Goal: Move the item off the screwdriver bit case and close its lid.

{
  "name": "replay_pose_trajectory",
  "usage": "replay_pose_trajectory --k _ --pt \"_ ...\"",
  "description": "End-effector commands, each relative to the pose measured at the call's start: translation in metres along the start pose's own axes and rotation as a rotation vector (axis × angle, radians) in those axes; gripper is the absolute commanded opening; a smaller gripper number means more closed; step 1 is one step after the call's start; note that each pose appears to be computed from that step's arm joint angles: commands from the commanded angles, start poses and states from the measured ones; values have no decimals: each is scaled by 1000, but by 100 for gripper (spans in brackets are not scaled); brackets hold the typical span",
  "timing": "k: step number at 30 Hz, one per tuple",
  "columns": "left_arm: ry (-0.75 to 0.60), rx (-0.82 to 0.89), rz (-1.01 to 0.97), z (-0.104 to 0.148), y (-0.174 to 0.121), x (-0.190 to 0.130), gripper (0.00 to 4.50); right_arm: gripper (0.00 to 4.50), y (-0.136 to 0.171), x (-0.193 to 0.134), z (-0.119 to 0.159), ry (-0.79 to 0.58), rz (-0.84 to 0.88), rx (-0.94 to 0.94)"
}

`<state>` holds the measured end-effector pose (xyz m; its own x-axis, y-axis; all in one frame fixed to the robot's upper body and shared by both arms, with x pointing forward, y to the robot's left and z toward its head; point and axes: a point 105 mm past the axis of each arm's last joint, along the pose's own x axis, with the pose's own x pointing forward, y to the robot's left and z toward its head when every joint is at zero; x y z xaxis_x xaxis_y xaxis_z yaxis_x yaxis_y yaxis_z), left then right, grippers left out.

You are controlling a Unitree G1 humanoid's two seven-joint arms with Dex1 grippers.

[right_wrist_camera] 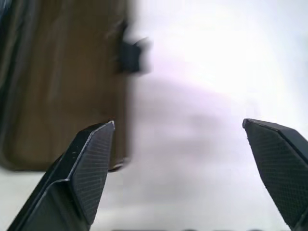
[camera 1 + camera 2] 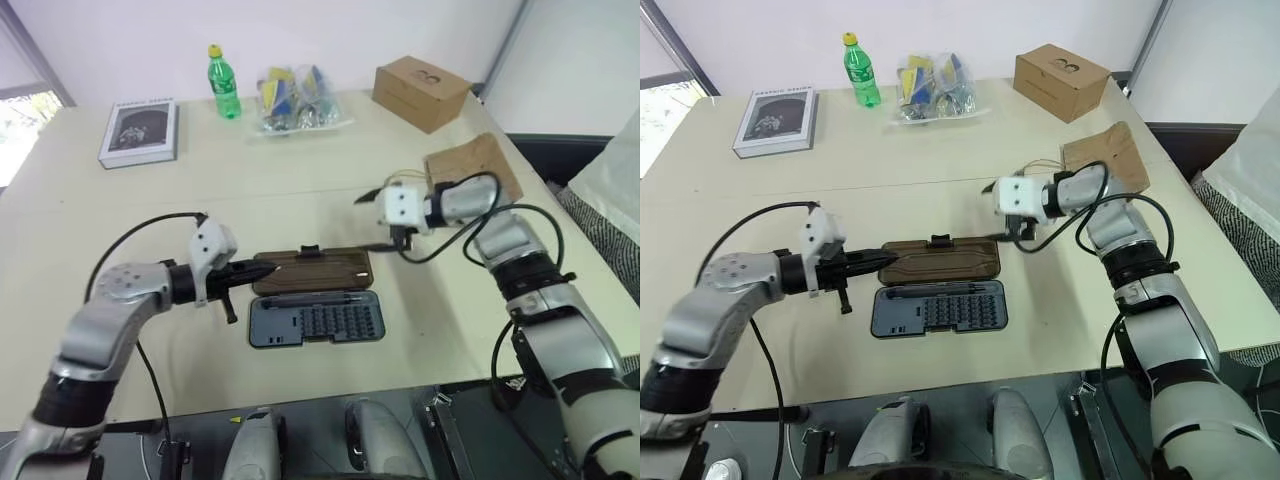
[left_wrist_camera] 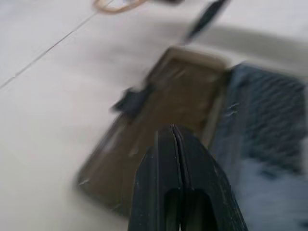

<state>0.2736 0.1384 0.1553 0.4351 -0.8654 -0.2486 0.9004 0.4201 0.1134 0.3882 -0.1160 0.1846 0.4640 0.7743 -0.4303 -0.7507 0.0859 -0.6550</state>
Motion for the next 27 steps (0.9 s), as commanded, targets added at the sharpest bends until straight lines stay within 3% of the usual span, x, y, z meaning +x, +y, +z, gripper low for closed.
replay_pose_trajectory --k 1,11,19,27 --pt "-8 -8 -61 15 -23 -10 0 447 -12 -19 12 -55 -151 54" --pt "187 -18 -71 -34 -39 -27 0 447 13 -20 22 -72 -241 147" --pt "176 -27 -93 -57 -46 -14 0 447 19 -13 30 -81 -202 179" --pt "174 -58 -74 -111 -42 -4 0 447 38 11 17 -19 -91 235"
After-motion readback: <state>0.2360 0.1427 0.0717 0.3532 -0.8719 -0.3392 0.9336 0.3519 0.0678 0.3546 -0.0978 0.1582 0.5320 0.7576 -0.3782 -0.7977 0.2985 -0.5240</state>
